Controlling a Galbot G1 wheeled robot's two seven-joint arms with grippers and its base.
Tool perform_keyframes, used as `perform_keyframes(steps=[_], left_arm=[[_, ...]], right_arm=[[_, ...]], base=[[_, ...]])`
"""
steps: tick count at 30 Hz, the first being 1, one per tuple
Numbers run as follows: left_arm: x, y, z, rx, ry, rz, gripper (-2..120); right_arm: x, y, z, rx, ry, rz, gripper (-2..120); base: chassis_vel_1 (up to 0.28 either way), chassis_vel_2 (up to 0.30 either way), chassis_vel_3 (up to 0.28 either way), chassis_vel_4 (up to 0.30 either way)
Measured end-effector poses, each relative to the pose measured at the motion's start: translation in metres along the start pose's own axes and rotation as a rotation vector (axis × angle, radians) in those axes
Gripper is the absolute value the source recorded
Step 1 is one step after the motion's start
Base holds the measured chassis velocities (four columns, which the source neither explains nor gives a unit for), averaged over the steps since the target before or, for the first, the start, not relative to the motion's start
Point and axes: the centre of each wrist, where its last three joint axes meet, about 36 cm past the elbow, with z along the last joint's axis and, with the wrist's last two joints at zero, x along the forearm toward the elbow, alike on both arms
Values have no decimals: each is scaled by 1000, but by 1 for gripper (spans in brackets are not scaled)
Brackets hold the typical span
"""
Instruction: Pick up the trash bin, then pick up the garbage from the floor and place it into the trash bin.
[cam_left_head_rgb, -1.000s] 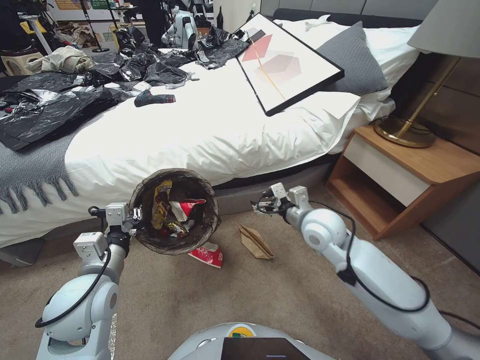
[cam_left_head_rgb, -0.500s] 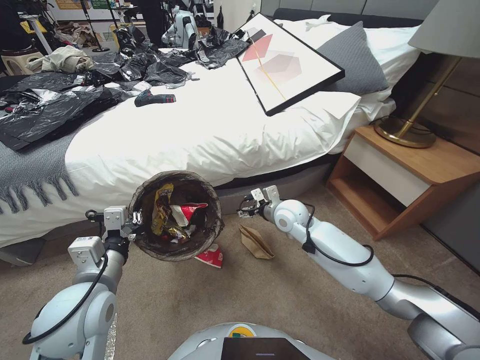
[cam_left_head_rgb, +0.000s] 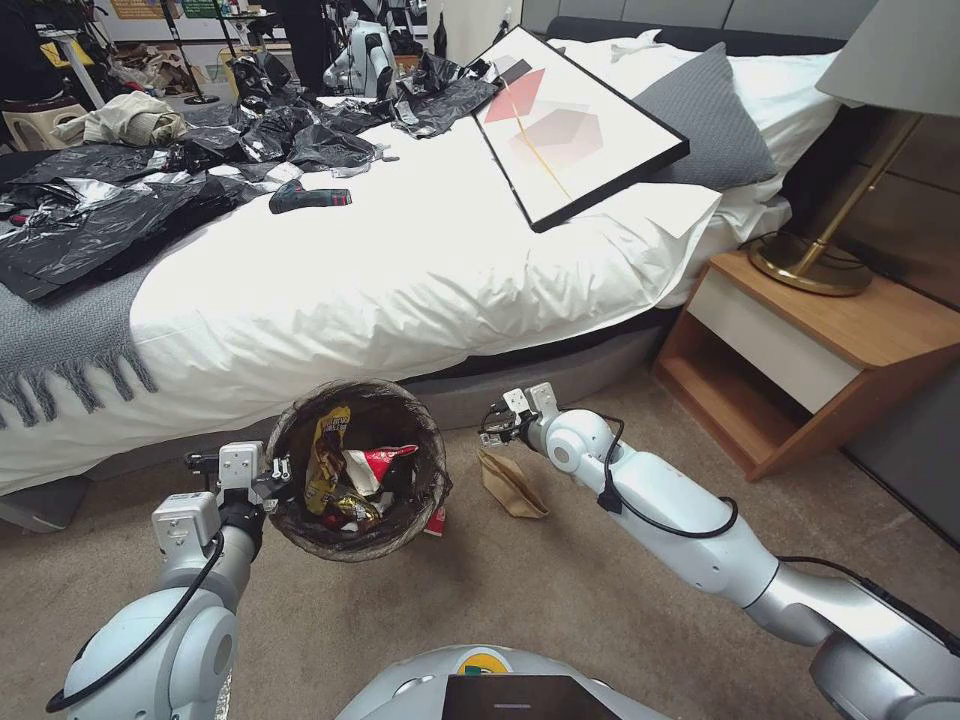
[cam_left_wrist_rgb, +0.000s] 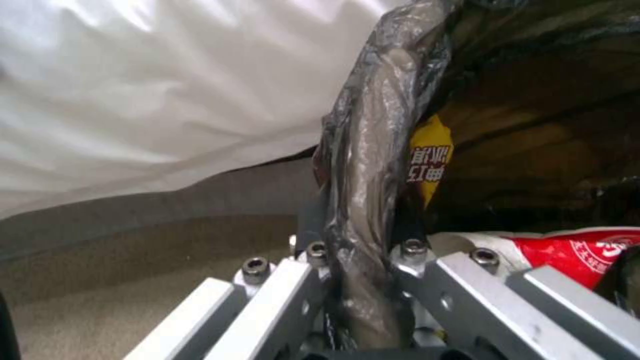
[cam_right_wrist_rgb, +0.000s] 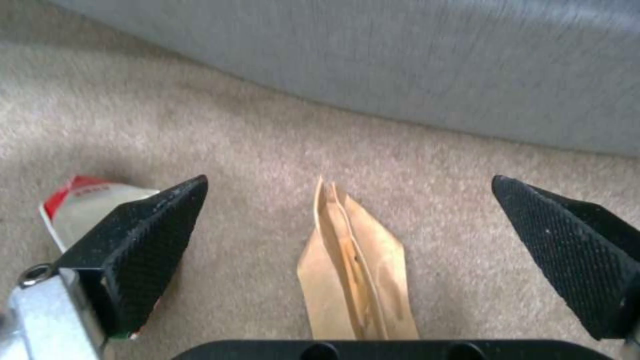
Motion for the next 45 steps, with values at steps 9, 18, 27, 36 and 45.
perform_keyframes(steps=[9, 18, 27, 36, 45], left_arm=[[0, 1, 1, -6, 10, -7, 0], [0, 0, 1, -6, 13, 1, 0], [0, 0, 1, -3, 8, 19, 0], [-1, 2, 0, 2, -8, 34, 0], [-1, 3, -1, 0, -18, 32, 0]], right_arm=[[-19, 3, 13, -4, 48, 0, 100], [-29, 4, 33, -22, 95, 5, 100], [-51, 7, 44, -30, 138, -9, 100], [-81, 14, 45, -30, 168, -38, 100], [-100, 11, 53, -26, 205, -22, 100]], base=[[0, 0, 0, 0], [0, 0, 0, 0], [0, 0, 0, 0], [0, 0, 0, 0], [0, 0, 0, 0]])
